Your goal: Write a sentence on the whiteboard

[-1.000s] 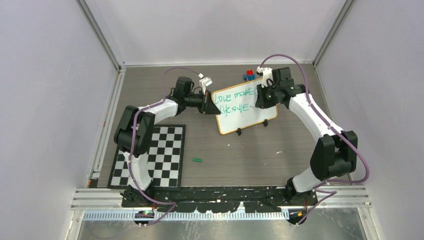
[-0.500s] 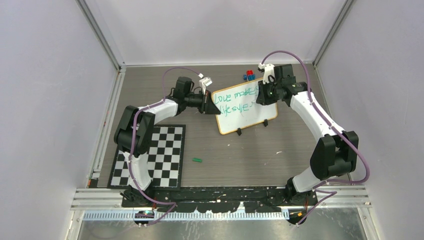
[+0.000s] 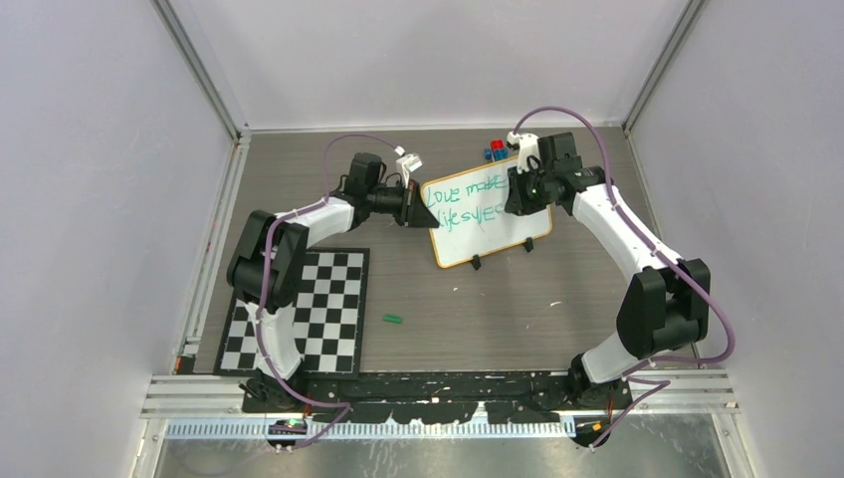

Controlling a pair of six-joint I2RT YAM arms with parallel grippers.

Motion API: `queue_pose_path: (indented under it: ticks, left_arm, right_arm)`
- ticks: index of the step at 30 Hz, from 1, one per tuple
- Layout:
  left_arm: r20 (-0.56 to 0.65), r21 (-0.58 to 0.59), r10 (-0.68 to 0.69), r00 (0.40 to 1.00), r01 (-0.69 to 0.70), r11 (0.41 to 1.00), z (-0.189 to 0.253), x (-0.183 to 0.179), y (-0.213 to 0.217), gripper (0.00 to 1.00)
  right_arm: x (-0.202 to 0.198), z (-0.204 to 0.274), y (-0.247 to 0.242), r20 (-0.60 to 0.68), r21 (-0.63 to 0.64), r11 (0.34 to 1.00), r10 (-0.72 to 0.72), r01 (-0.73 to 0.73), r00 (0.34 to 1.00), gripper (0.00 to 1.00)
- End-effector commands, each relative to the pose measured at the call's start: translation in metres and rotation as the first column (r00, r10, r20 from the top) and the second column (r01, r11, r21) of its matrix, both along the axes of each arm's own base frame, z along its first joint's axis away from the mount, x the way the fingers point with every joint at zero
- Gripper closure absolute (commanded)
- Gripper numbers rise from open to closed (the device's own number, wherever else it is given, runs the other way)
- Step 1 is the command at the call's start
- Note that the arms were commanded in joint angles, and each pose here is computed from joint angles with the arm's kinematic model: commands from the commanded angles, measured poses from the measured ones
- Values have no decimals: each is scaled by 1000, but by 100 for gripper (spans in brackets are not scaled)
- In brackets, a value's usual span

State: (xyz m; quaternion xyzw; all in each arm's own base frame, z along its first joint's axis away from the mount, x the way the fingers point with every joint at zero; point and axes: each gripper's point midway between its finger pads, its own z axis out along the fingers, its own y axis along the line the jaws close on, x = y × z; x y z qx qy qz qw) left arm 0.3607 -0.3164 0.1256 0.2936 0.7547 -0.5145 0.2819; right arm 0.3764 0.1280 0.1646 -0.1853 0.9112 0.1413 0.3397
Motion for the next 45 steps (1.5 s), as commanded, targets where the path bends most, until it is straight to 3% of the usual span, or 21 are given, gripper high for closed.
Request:
queue_pose_path:
  ticks: [1,14,27,45]
  left_arm:
    - [41,-29,-17,999,18,999,14,-1,-3,100]
    - [44,-31,-18,999,19,999,15,-2,-3,100]
    - [43,-35,-16,999,17,999,17,-2,-3,100]
    - [39,-28,-16,999,17,999,13,-3,-3,100]
  right_arm:
    - [2,-1,-2,32,-14,1000,7,-6,999,100]
    - [7,9,-24,59,-44,998,-30,33,998,100]
    - [5,33,-17,109,14,1000,-13,12,994,100]
    - [24,19,-33,101,-39,996,-72,76,992,100]
